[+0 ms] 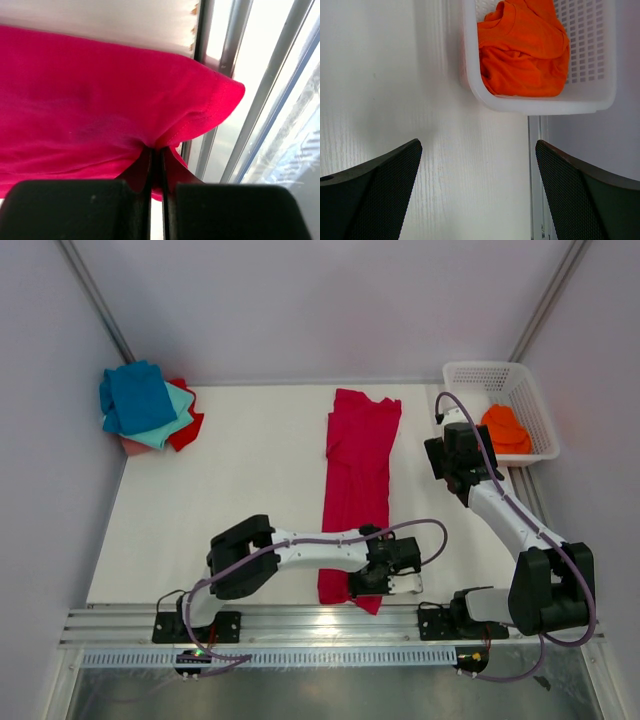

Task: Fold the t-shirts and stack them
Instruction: Fold the tshirt

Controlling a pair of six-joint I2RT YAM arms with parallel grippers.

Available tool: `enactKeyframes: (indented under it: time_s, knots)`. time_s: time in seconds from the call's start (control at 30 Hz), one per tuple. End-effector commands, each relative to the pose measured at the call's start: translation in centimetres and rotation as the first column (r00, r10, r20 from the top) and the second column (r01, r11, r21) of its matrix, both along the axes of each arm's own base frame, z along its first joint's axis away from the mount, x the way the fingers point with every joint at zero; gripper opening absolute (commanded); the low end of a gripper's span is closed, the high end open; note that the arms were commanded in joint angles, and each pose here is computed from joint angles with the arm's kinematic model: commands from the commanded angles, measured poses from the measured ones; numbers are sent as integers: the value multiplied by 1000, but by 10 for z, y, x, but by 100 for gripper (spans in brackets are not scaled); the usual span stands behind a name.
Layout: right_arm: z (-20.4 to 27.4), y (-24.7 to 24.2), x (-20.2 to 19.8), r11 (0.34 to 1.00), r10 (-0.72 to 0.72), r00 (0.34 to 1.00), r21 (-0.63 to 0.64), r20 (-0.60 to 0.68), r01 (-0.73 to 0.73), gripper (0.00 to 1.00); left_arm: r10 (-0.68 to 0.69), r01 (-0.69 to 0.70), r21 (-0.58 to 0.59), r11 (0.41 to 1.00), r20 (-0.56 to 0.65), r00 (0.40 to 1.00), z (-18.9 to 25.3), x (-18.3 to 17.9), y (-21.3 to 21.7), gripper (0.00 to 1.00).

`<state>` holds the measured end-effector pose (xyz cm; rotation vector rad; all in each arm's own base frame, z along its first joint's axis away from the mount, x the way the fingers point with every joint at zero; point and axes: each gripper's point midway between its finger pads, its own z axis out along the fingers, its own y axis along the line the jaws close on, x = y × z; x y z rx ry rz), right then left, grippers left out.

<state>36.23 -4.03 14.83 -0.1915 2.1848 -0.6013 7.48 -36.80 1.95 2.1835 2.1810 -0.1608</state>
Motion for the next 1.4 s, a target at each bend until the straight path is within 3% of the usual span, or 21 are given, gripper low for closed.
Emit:
enactKeyframes:
  time_s: [0.0,0.13,0.4,0.67,0.9,1.37]
  knots:
    - [21,0,8,1000,-8,997,3,78,8,99,18,-22,-30,999,-113,993,23,16,2,0]
    - [19,1,9,1000,-3,997,5,74,3,100,76,-81,-138,987,-38,996,79,70,-8,0]
    - [21,1,9,1000,-5,997,9,77,4,99,81,-56,-293,954,72,994,137,124,-19,0]
    - [34,2,6,1000,-2,995,17,100,0,99,98,-57,-318,946,112,989,119,170,-28,0]
    - [45,6,6,999,22,993,36,118,-27,99,143,-94,-360,928,114,983,91,234,-39,0]
    - [36,10,23,999,39,995,32,87,-42,99,215,-99,-391,915,266,940,63,331,-36,0]
